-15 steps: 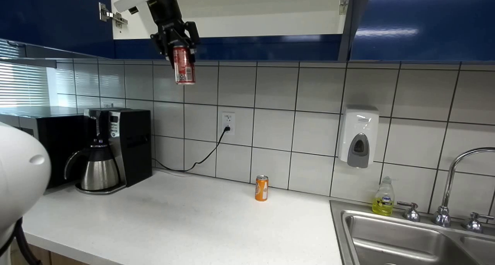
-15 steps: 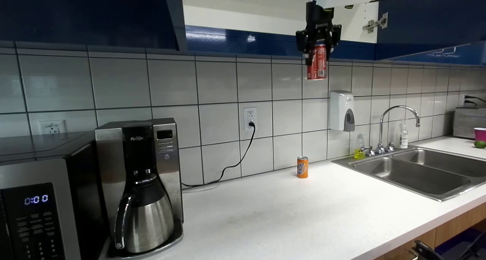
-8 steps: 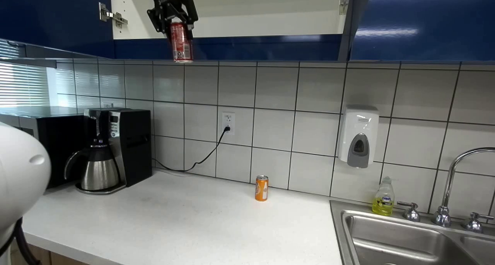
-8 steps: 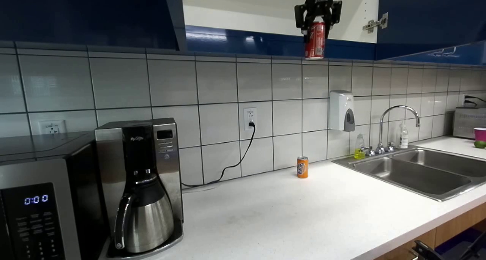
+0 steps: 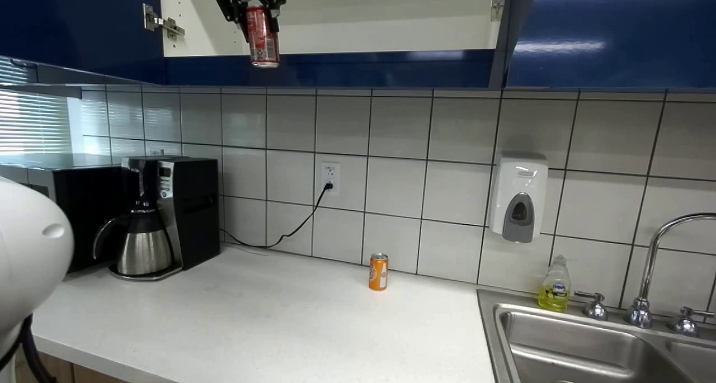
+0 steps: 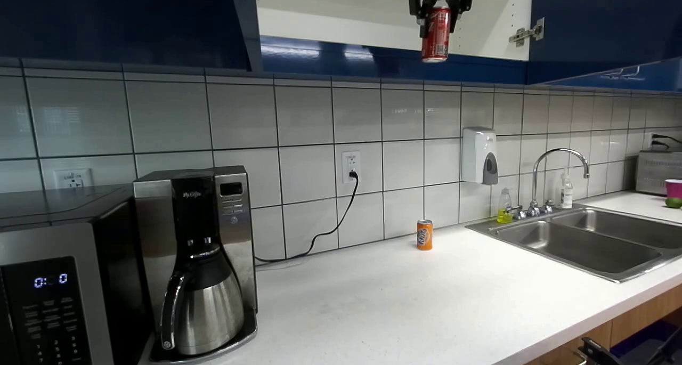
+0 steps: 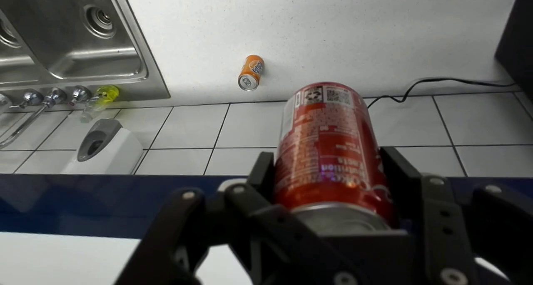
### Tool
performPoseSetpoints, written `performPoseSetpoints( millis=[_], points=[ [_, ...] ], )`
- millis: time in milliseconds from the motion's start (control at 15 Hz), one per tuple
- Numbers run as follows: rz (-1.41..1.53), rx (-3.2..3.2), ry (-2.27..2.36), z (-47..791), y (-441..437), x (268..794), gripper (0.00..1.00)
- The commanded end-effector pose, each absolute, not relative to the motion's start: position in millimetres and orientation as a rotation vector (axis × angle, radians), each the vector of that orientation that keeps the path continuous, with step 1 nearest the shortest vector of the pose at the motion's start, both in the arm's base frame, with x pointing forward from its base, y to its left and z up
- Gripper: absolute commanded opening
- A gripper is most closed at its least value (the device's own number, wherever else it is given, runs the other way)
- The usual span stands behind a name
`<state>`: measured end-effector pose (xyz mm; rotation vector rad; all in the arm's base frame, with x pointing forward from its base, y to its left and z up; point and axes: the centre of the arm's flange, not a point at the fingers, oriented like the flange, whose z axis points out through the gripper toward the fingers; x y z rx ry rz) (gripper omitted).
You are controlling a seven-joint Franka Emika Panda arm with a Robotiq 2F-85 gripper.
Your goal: Put the red can in the open upper cabinet.
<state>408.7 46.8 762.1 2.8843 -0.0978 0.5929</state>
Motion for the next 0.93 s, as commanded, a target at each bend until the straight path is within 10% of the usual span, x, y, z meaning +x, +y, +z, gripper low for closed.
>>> performPoseSetpoints(
  millis=[0,867],
  points=[
    [0.595,2.894,-0.095,793.9,51.7,416.6,0.41],
    [0.611,2.906,-0.129,847.4,56.2,438.1,0.41]
  ],
)
